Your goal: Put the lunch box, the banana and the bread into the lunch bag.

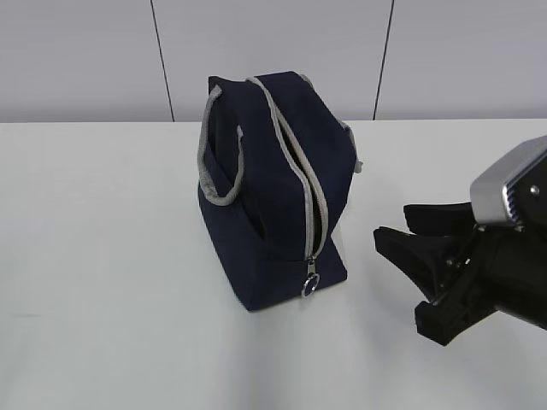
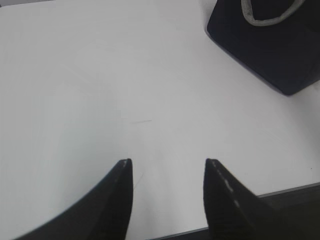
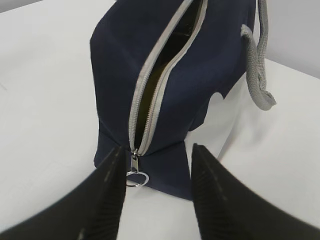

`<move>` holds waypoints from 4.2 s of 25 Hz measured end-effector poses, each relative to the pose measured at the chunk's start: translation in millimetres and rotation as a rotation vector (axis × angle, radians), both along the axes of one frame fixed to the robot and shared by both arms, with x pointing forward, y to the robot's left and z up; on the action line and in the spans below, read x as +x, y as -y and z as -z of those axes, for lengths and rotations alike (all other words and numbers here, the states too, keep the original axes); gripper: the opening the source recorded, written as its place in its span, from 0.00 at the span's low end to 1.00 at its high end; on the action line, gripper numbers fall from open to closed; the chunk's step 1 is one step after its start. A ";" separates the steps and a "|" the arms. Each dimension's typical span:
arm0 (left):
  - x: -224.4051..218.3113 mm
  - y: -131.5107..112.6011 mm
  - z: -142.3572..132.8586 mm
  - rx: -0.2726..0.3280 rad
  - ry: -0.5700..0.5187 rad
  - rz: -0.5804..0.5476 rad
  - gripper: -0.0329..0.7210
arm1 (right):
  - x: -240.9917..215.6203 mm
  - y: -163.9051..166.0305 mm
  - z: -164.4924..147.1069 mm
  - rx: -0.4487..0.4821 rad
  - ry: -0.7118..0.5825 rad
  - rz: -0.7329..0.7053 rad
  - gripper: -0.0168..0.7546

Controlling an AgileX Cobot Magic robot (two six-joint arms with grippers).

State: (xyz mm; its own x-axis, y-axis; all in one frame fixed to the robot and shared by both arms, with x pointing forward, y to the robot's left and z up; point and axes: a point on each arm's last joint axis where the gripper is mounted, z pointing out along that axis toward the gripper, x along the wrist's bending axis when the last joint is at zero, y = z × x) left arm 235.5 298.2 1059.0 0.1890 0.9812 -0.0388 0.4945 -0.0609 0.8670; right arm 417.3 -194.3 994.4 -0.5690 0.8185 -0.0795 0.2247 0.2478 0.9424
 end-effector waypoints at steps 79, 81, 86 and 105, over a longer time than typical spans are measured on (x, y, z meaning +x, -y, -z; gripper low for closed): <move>0.0 0.0 0.0 0.000 0.000 0.000 0.51 | 1.2 -6.1 44.4 0.024 -0.049 -0.040 0.46; 0.0 0.0 0.0 0.000 0.000 0.000 0.51 | 2.2 -6.8 47.7 0.021 -0.059 -0.041 0.46; 0.0 0.0 0.0 0.000 0.000 0.000 0.51 | 5.3 -9.1 58.3 0.014 -0.088 -0.045 0.46; 0.0 0.0 0.0 0.000 0.000 0.000 0.51 | 14.0 -23.6 100.7 0.110 -0.194 -0.096 0.50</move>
